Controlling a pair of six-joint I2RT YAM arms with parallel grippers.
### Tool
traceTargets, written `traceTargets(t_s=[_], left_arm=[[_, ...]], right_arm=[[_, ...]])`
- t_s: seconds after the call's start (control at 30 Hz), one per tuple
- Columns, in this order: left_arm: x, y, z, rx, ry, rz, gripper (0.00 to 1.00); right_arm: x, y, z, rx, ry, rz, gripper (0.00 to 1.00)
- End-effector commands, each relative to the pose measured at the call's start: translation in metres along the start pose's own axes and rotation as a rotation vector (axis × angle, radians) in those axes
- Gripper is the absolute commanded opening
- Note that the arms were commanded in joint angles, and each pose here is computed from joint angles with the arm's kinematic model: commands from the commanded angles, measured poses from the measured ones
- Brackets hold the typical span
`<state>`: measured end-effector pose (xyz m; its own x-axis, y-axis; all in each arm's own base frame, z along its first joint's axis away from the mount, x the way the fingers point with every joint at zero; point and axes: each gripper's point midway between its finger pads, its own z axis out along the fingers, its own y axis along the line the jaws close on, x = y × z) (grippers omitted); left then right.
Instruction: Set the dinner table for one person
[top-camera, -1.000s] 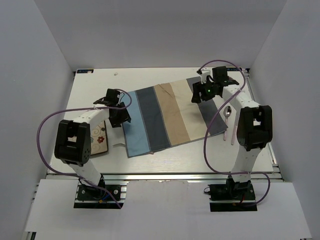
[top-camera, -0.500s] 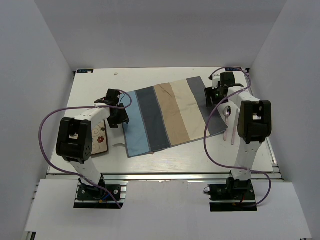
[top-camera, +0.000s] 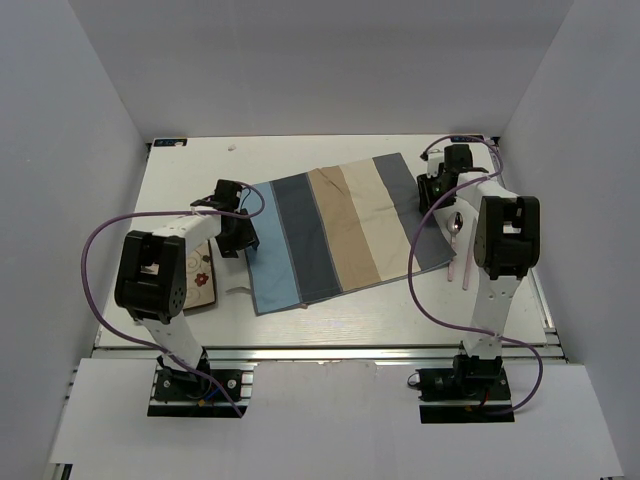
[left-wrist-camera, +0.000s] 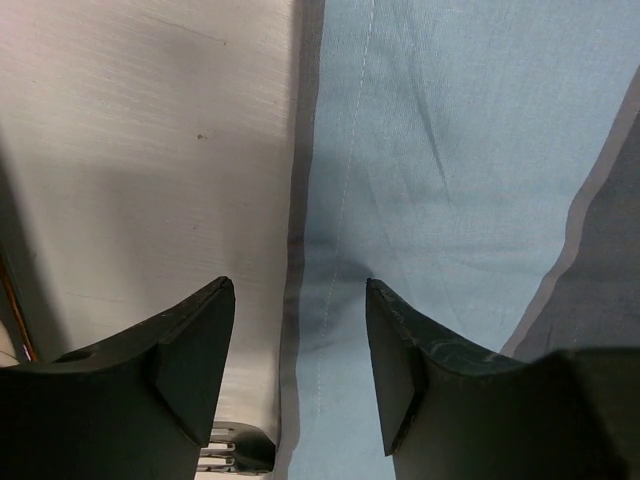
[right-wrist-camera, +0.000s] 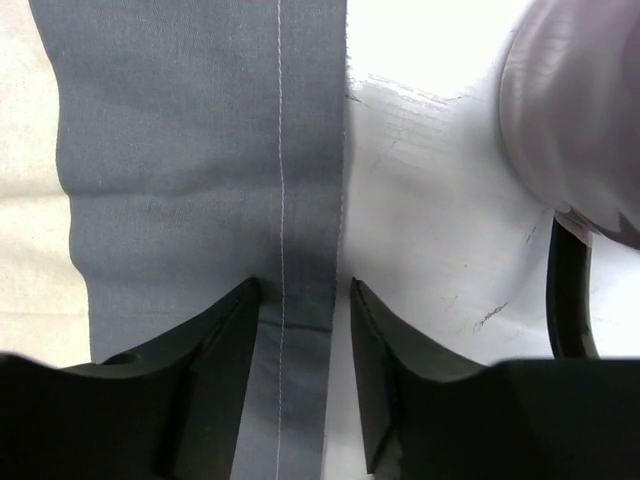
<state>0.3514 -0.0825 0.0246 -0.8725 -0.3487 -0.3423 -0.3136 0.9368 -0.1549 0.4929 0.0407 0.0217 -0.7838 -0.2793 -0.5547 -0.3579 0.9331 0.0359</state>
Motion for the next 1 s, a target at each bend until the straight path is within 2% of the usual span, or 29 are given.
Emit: traceTargets(t_s=[0.0,0.07,0.1,0.2,0.27,0.6,0.63,0.77,0.9,0.97], left_arm=[[-0.005,-0.005,-0.003,0.023,-0.017,-0.009,0.64],[-0.004,-0.007,-0.002,0.033,-0.012,-0.010,0.62],[-0.003,-0.008,0.000,0.033,-0.007,-0.008,0.62],[-0.001,-0.010,0.004,0.040,0.005,-0.008,0.58],[0.000,-0.010,0.008,0.038,0.014,-0.010,0.53],[0.007,-0.007,0.017,0.026,0.043,-0.007,0.49],[0.007,-0.008,0.020,0.026,0.044,-0.006,0.46],[0.007,-0.023,0.028,0.081,0.069,-0.001,0.19],[-0.010,-0.037,0.029,0.114,0.053,0.001,0.08],[-0.024,-0.043,0.028,0.115,0.038,0.013,0.07]], right_arm=[[0.020,0.006,0.006,-0.059,0.050,0.052,0.43],[0.019,0.010,0.004,-0.075,0.043,0.066,0.37],[0.019,0.011,0.004,-0.079,0.042,0.072,0.29],[0.022,0.000,0.000,-0.070,0.038,0.112,0.16],[0.021,-0.004,-0.001,-0.061,0.036,0.124,0.09],[0.021,-0.009,-0.008,-0.066,0.025,0.156,0.00],[0.021,-0.009,-0.008,-0.065,0.025,0.158,0.00],[0.026,-0.013,-0.009,-0.061,0.030,0.180,0.00],[0.028,-0.015,-0.011,-0.054,0.030,0.187,0.00],[0.031,-0.016,-0.011,-0.052,0.034,0.194,0.00]])
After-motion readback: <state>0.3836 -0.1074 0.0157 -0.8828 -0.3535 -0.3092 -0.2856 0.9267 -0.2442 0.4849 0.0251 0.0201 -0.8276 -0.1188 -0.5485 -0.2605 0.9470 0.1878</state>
